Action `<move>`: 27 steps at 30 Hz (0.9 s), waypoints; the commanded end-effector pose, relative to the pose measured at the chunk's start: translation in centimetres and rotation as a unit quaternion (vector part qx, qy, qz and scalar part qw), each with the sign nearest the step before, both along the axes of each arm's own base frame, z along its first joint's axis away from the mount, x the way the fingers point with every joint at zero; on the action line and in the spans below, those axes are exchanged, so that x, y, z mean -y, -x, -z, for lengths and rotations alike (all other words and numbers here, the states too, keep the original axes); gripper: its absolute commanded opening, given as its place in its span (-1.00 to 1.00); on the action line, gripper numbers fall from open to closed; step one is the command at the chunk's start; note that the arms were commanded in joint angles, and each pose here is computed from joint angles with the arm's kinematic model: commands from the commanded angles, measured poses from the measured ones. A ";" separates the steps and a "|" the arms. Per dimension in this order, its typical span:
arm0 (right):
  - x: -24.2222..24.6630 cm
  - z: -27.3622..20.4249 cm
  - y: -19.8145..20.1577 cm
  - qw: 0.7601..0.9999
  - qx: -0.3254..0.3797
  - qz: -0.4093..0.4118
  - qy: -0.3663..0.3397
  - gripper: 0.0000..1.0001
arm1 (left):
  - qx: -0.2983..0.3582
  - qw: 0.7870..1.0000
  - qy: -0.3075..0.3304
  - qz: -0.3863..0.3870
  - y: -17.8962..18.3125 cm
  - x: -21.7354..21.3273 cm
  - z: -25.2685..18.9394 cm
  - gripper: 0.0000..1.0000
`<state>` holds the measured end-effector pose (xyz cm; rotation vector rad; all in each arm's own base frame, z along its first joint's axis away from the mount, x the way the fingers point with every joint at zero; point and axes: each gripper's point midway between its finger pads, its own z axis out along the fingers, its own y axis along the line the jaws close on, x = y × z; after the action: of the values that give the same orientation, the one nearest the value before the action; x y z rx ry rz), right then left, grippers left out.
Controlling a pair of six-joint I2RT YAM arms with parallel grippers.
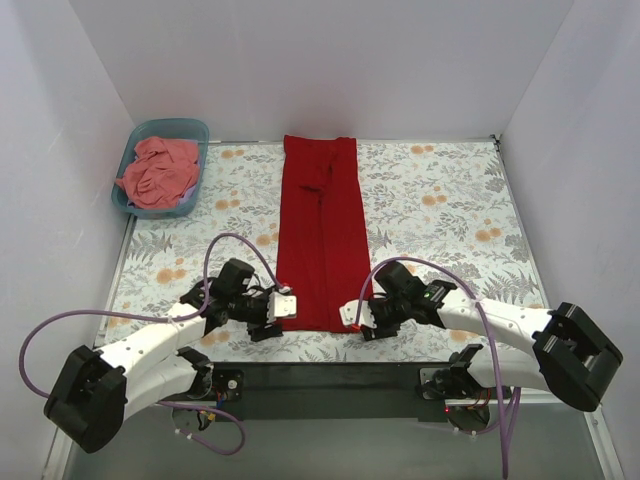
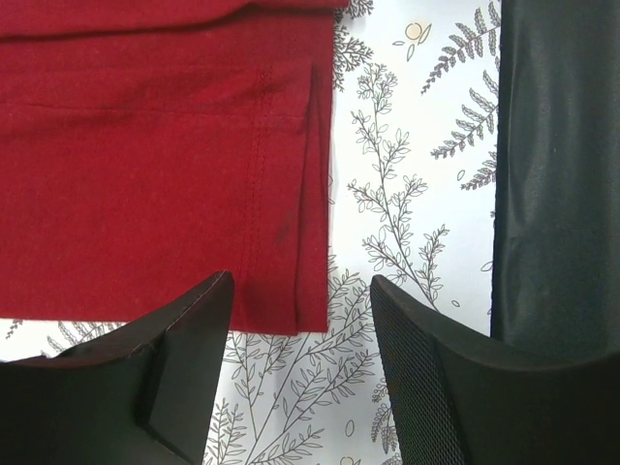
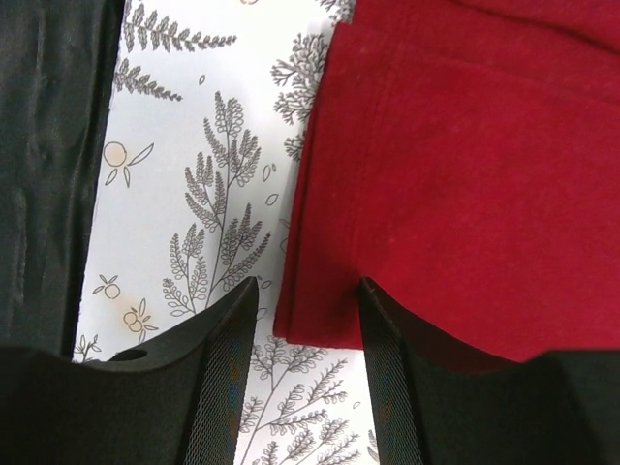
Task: Fold and stack the t-shirts
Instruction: Fold the tshirt
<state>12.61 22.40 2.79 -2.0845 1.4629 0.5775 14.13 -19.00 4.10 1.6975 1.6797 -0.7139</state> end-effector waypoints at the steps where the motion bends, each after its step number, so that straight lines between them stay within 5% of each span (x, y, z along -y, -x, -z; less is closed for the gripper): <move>1: -0.5 0.3 0.1 1.000 0.007 -0.014 -0.010 0.04 | 0.009 1.000 -0.005 0.015 0.3 0.0 0.8 0.14; 13: 1.2 3.1 0.5 0.999 -0.009 0.003 0.035 -0.25 | -0.013 0.999 -0.051 -0.005 0.2 -0.8 3.9 -0.08; 17: 1.8 3.6 0.2 0.999 0.000 0.012 0.048 -0.47 | -0.027 0.997 -0.073 -0.014 -0.3 -0.9 4.9 -0.36; 21: 1.9 3.5 -0.7 0.998 0.014 0.028 0.055 -0.97 | -0.022 0.995 -0.099 -0.013 -0.9 -1.4 5.6 -0.77; 24: 1.4 2.8 -1.3 0.998 0.020 0.043 0.046 -0.97 | -0.015 0.996 -0.089 -0.017 -1.5 -0.9 4.6 -1.00; 27: 0.2 0.7 -1.8 0.998 0.025 0.051 0.018 -0.97 | -0.020 0.998 -0.057 -0.006 -1.4 0.4 2.3 -1.00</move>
<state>14.45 23.34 2.17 -2.0235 1.4572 0.5016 16.70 -20.52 1.95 1.7330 1.7015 -0.6562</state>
